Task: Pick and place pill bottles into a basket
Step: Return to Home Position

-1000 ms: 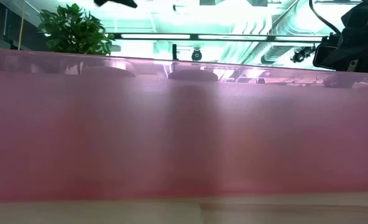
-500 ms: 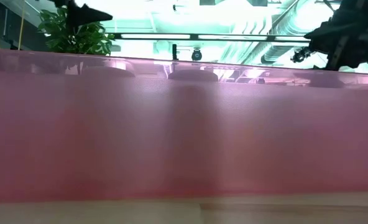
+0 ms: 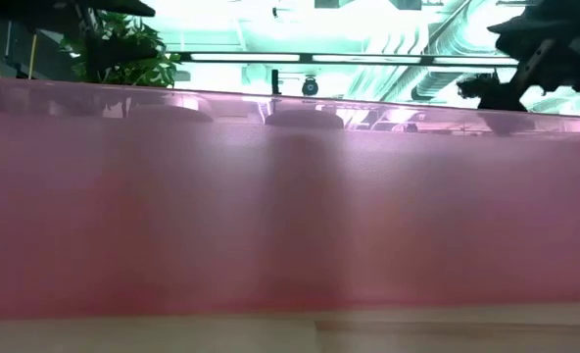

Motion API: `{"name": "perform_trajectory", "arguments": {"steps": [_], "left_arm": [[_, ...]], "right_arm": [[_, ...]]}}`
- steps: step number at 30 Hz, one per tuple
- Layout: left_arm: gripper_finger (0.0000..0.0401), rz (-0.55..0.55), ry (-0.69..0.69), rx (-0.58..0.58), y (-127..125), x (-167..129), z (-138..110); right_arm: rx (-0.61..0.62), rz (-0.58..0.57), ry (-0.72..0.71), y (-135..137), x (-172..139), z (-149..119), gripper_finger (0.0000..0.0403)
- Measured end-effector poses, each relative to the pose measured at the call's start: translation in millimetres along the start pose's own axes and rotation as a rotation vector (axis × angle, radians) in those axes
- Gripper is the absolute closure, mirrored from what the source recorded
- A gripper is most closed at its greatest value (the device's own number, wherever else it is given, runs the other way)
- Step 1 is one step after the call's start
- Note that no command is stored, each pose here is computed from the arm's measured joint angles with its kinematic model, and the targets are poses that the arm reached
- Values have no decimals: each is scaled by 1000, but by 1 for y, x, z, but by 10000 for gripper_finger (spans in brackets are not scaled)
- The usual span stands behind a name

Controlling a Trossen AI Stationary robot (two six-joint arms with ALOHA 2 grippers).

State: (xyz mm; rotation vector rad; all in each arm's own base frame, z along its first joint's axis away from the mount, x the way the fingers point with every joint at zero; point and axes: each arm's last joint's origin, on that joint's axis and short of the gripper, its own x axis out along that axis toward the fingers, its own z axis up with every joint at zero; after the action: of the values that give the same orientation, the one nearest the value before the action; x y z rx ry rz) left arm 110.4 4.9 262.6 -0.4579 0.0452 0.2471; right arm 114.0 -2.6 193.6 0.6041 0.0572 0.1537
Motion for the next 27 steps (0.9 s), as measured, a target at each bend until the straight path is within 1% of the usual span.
{"name": "perform_trajectory", "arguments": {"steps": [7, 14, 17, 21, 25, 27], "left_arm": [[73, -51, 17, 19, 6, -4, -13], [73, -134, -40, 72, 9, -13, -18], [73, -141, -55, 82, 13, -17, -23], [73, -152, -71, 79, 19, -20, -32], [73, -158, -86, 75, 24, -23, -41], [73, -163, -96, 73, 26, -23, -45]], "right_arm": [[-154, 78, -110, 10, -14, 8, 91], [-303, 132, -211, 17, -27, 12, 91], [-326, 120, -196, 16, -26, 11, 91], [-332, 56, -170, 12, -25, 8, 91], [-364, 37, -185, 12, -26, 8, 91], [-360, 18, -181, 11, -25, 8, 91]]}}
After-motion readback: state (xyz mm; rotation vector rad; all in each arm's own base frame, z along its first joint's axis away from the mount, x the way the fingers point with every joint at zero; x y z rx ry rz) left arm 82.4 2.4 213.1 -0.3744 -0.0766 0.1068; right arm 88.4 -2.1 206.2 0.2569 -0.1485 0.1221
